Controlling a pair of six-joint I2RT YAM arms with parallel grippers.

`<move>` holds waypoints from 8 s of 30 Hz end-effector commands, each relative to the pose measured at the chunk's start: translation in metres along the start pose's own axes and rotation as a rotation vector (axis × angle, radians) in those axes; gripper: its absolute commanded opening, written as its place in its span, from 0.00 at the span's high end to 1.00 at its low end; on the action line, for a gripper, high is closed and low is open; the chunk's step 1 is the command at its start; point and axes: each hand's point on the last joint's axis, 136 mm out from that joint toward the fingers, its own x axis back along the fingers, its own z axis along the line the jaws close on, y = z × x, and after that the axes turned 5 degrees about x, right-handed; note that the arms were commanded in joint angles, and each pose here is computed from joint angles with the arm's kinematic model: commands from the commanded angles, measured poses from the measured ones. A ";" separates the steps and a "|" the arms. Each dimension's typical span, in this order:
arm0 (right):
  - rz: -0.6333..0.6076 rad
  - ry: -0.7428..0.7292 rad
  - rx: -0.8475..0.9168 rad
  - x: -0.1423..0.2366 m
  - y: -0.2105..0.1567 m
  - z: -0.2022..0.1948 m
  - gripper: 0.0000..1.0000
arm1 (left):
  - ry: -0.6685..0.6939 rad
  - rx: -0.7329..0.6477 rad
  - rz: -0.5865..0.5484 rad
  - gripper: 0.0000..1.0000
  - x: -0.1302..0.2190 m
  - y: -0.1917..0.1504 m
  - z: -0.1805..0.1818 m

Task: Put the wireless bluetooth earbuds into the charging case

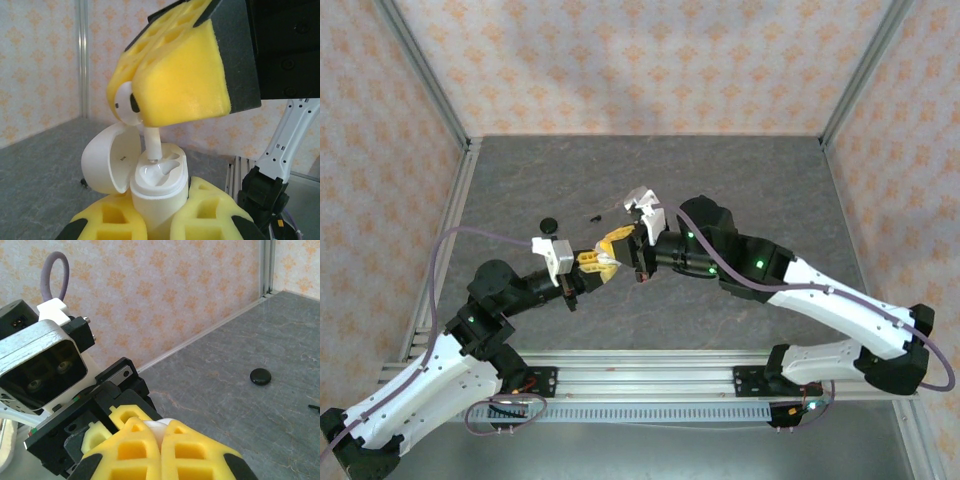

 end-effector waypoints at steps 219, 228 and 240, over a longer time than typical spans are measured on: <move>0.438 -0.940 -1.276 0.129 -0.339 -0.207 0.56 | -0.032 -0.100 0.052 1.00 -0.032 -0.014 0.007; 0.488 -1.014 -1.292 0.147 -0.352 -0.226 0.68 | -0.049 -0.142 0.054 1.00 -0.051 -0.009 0.012; 0.476 -1.023 -1.246 0.146 -0.339 -0.263 0.83 | -0.037 -0.137 0.057 1.00 -0.058 -0.012 0.018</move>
